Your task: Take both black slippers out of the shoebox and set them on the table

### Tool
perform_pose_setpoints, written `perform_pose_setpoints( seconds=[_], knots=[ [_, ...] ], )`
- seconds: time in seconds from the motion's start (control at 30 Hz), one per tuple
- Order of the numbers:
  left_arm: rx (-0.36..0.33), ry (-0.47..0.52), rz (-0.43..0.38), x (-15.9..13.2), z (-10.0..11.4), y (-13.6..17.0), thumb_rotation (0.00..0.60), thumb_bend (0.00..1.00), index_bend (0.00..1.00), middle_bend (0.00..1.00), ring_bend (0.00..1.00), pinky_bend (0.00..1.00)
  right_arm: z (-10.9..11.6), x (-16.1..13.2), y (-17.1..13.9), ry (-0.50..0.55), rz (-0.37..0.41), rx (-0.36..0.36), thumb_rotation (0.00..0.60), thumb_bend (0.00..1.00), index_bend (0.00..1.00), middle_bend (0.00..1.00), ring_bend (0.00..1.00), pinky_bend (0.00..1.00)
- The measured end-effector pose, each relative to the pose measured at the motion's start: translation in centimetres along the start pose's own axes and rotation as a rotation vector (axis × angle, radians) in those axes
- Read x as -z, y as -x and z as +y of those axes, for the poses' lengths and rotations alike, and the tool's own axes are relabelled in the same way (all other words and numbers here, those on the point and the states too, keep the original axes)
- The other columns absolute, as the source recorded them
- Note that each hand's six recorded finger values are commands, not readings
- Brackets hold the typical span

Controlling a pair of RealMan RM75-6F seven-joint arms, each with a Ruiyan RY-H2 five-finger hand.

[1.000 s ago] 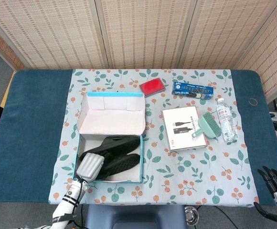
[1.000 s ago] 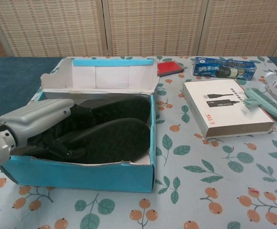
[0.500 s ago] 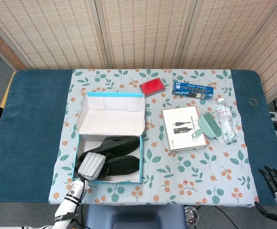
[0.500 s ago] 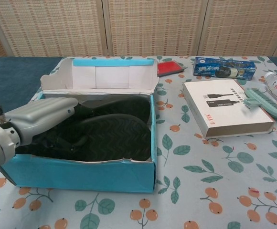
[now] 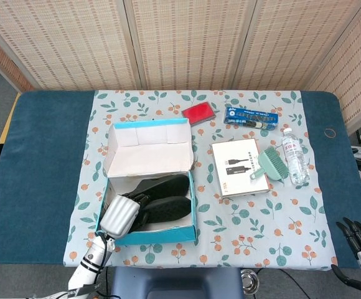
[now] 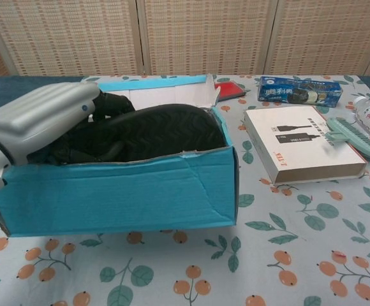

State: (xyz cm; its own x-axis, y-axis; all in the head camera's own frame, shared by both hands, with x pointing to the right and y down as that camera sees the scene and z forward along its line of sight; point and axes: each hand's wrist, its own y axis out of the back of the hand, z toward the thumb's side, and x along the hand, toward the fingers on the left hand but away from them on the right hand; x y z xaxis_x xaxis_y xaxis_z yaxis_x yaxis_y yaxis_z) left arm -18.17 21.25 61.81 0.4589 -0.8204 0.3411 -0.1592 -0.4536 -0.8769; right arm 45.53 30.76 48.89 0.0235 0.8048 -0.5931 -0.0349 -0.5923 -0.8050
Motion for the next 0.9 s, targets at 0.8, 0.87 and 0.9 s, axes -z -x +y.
perform_pose_setpoints(
  seconds=[0.8,0.87,0.9],
  knots=[
    [-0.105,-0.019,-0.005,0.2,-3.3,1.7,0.600,0.76,0.76,0.68,0.57,0.71,0.2,-11.3,6.0,-0.076,0.574,0.063,0.462,0.22,0.00,0.00,0.00,0.00],
    [-0.106,-0.019,-0.014,-0.1,-3.3,1.7,0.600,0.76,0.76,0.68,0.57,0.71,0.0,-13.5,7.2,-0.106,0.651,0.054,0.467,0.23,0.00,0.00,0.00,0.00],
    [-0.107,-0.022,-0.019,-0.3,-3.3,1.7,0.600,0.76,0.76,0.68,0.57,0.71,-0.1,-14.8,7.9,-0.128,0.693,0.046,0.468,0.23,0.00,0.00,0.00,0.00]
  ],
)
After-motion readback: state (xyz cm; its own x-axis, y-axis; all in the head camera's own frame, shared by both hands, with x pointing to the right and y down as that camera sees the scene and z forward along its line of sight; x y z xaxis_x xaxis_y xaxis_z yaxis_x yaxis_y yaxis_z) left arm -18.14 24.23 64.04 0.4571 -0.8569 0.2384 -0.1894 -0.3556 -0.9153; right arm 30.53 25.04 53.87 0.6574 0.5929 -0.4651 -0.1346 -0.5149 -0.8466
